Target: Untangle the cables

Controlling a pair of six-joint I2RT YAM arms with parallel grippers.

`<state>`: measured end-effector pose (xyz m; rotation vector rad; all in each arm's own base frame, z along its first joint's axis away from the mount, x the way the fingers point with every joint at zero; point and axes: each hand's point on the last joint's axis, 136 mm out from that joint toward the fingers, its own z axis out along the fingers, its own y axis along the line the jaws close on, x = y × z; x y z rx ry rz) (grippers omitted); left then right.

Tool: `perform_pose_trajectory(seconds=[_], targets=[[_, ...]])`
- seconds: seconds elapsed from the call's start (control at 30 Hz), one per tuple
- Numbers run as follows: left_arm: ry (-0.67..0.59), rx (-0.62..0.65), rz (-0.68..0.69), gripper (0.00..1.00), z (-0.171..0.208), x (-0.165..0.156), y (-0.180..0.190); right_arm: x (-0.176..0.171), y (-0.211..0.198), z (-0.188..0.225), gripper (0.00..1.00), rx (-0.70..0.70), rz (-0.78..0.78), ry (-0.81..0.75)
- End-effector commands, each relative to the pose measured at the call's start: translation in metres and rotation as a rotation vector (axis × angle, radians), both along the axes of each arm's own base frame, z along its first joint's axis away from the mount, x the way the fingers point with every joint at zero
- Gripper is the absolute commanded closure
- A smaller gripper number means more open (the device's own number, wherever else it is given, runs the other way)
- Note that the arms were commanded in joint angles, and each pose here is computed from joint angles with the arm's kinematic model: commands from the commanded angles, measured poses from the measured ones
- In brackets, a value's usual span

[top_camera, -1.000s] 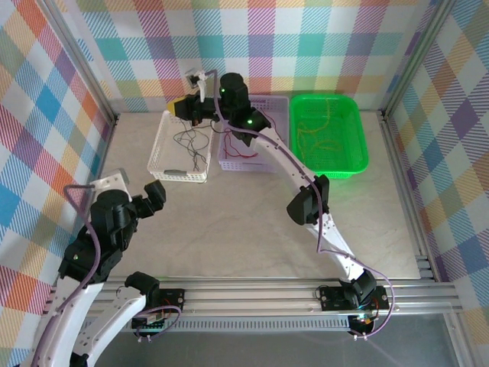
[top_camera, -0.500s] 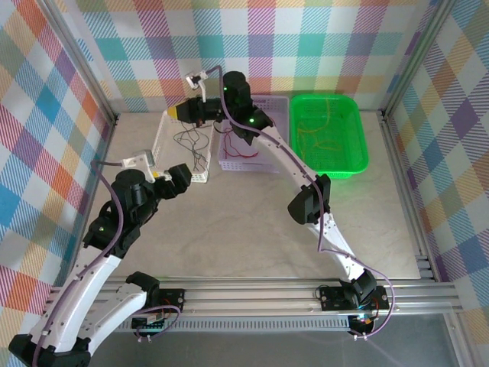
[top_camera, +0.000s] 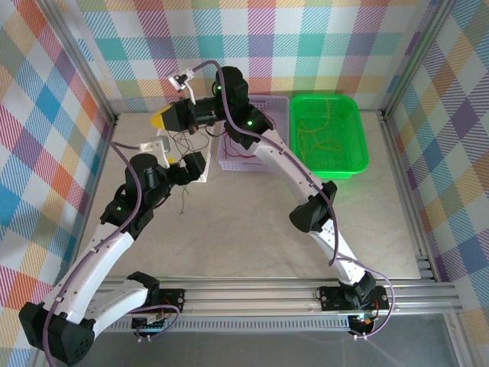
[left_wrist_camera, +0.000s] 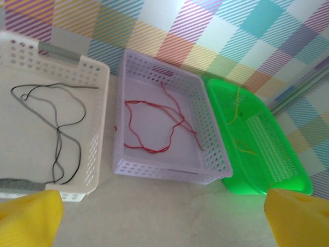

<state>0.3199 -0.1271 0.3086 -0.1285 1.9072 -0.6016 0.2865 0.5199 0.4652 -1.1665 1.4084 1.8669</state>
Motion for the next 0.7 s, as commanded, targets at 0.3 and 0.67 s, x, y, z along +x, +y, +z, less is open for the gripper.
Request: perform_pose_trajectory(seconds=[0.3, 0.67], targets=[[-0.073, -0.013, -0.139, 0.78, 0.039, -0.012, -0.02, -0.017, -0.016, 0.024, 1.0, 0.006, 0.032, 0.009], [-0.018, 0.001, -0.166, 1.0, 0.037, -0.02, -0.021, 0.051, -0.036, 0.01, 0.81, -0.063, -0.171, 0.167]])
